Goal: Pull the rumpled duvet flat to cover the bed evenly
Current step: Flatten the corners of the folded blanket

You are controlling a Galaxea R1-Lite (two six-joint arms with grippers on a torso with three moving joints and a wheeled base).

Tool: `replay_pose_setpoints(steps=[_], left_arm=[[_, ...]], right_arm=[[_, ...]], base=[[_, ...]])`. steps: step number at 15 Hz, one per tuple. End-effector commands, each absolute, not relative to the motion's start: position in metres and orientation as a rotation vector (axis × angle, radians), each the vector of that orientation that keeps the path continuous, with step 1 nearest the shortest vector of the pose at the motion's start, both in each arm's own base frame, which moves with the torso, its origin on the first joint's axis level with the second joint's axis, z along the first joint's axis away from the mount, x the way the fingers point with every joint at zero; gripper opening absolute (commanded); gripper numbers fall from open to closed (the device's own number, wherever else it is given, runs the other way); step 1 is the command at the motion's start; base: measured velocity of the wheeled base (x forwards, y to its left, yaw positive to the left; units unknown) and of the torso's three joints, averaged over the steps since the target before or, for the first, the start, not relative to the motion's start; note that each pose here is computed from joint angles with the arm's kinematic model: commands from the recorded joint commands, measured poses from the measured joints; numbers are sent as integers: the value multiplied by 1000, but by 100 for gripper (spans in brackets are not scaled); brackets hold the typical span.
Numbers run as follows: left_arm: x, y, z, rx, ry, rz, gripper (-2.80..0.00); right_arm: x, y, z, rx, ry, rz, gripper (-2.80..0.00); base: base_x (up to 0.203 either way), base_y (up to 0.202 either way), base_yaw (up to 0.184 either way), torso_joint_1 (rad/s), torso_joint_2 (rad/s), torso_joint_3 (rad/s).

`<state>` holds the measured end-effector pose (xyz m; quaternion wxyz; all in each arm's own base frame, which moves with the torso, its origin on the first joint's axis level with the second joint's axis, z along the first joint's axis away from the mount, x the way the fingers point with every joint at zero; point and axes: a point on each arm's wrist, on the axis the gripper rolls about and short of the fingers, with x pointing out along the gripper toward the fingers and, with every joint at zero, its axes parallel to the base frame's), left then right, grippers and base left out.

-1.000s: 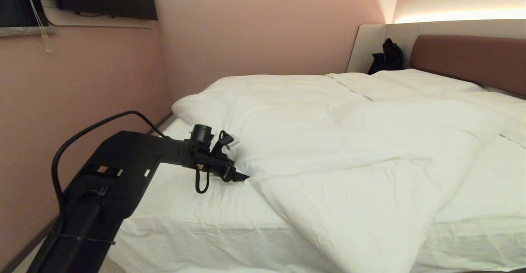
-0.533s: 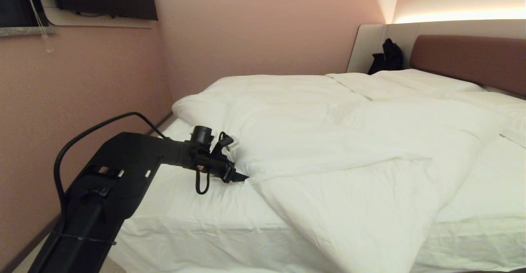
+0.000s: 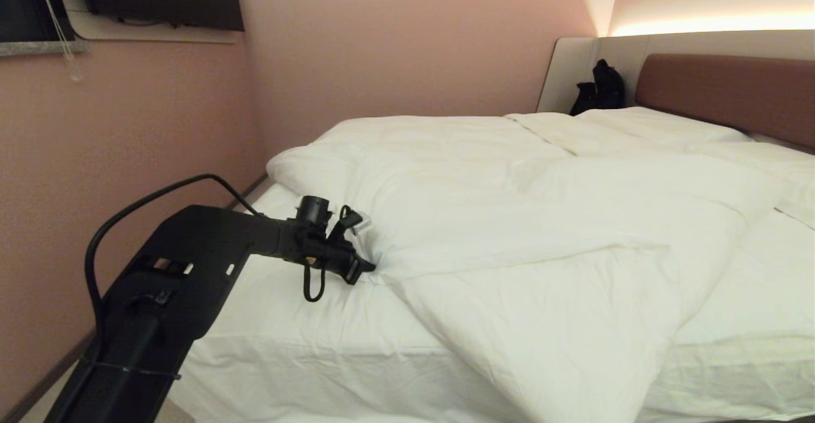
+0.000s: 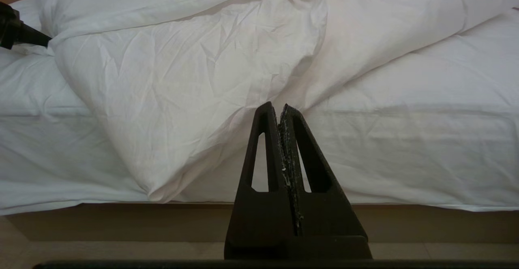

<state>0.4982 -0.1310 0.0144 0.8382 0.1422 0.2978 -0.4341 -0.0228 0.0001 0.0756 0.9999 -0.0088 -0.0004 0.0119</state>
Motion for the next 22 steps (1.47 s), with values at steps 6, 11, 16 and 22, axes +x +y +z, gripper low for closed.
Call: replay_pose_setpoints(steps=[6, 11, 16, 22], left_arm=[[497, -130, 36, 309, 588, -916, -280], [492, -125, 70, 308, 544, -895, -280], [478, -104, 102, 309, 549, -845, -280], [441, -65, 148, 308, 531, -784, -280]], right_arm=[[-23, 0, 76, -17, 0, 25, -280], [-23, 0, 76, -18, 0, 25, -280], [-23, 0, 76, -18, 0, 25, -280], [-23, 0, 76, -18, 0, 25, -280]], base=[[0, 0, 0, 0, 0, 0], [0, 0, 0, 0, 0, 0], [0, 0, 0, 0, 0, 0], [0, 0, 0, 0, 0, 0]])
